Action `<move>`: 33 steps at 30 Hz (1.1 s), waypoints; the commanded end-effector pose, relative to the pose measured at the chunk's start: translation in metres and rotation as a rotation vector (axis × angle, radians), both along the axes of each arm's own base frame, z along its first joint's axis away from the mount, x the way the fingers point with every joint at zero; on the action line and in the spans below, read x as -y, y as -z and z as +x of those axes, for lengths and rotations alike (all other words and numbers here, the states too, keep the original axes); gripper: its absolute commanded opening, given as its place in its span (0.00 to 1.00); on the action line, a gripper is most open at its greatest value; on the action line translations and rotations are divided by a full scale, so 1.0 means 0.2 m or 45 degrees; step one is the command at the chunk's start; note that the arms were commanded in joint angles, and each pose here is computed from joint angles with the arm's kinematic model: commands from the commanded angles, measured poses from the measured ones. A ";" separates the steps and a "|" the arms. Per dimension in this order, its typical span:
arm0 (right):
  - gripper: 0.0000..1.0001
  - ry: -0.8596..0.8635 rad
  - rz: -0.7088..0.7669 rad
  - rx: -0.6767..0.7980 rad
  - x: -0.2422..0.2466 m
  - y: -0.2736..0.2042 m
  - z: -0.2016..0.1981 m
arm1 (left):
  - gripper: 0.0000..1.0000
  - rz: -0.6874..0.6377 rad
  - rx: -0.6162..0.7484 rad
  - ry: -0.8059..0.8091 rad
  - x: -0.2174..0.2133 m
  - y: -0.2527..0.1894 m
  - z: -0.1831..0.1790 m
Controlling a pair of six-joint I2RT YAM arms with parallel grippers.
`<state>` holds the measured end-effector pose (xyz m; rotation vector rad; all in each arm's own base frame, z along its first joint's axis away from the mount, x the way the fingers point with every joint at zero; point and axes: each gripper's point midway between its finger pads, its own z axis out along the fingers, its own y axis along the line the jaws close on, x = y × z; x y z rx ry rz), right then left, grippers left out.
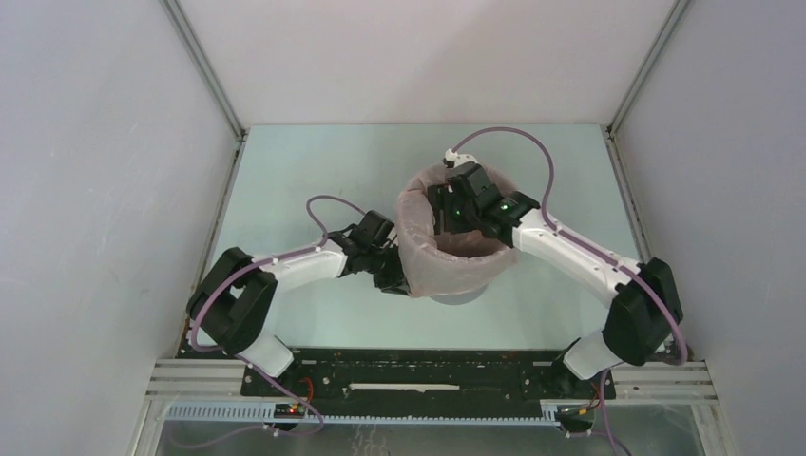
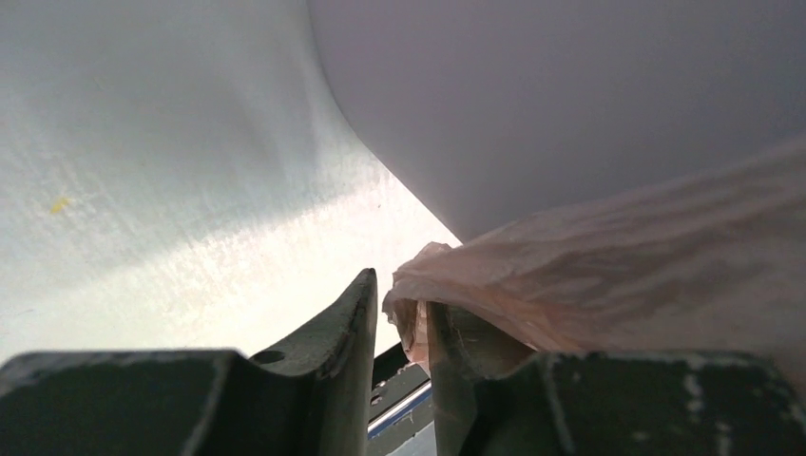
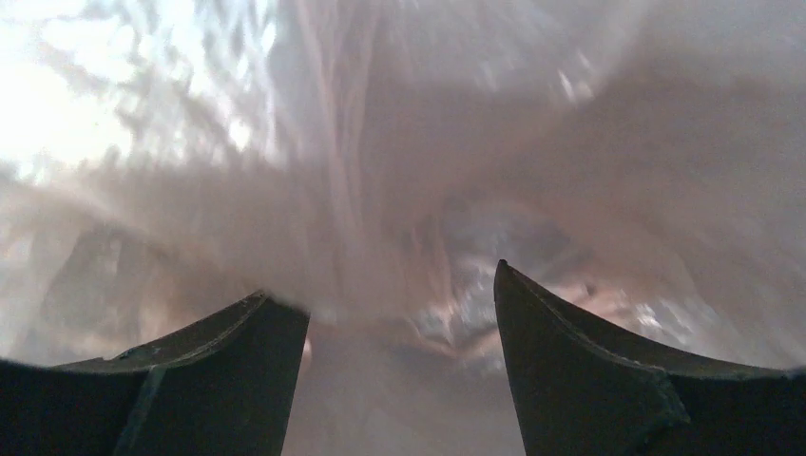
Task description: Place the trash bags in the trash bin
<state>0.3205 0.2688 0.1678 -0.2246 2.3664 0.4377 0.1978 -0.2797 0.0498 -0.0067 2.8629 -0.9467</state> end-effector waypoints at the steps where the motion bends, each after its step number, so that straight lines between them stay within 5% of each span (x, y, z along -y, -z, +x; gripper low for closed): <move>1: 0.79 -0.026 -0.115 0.035 0.14 -0.04 -0.08 | 0.31 -0.017 0.085 0.005 0.02 -0.10 0.03; 19: 0.80 0.037 -0.150 -0.115 0.00 0.53 -0.08 | 0.36 0.039 0.082 0.091 0.03 -0.08 0.00; 29: 0.80 -0.020 -0.158 0.015 0.12 0.11 -0.11 | 0.38 0.072 0.077 0.123 0.01 -0.04 -0.01; 33: 0.80 -0.088 -0.173 -0.039 0.11 0.15 -0.21 | 0.40 0.077 0.099 0.128 0.00 -0.04 -0.01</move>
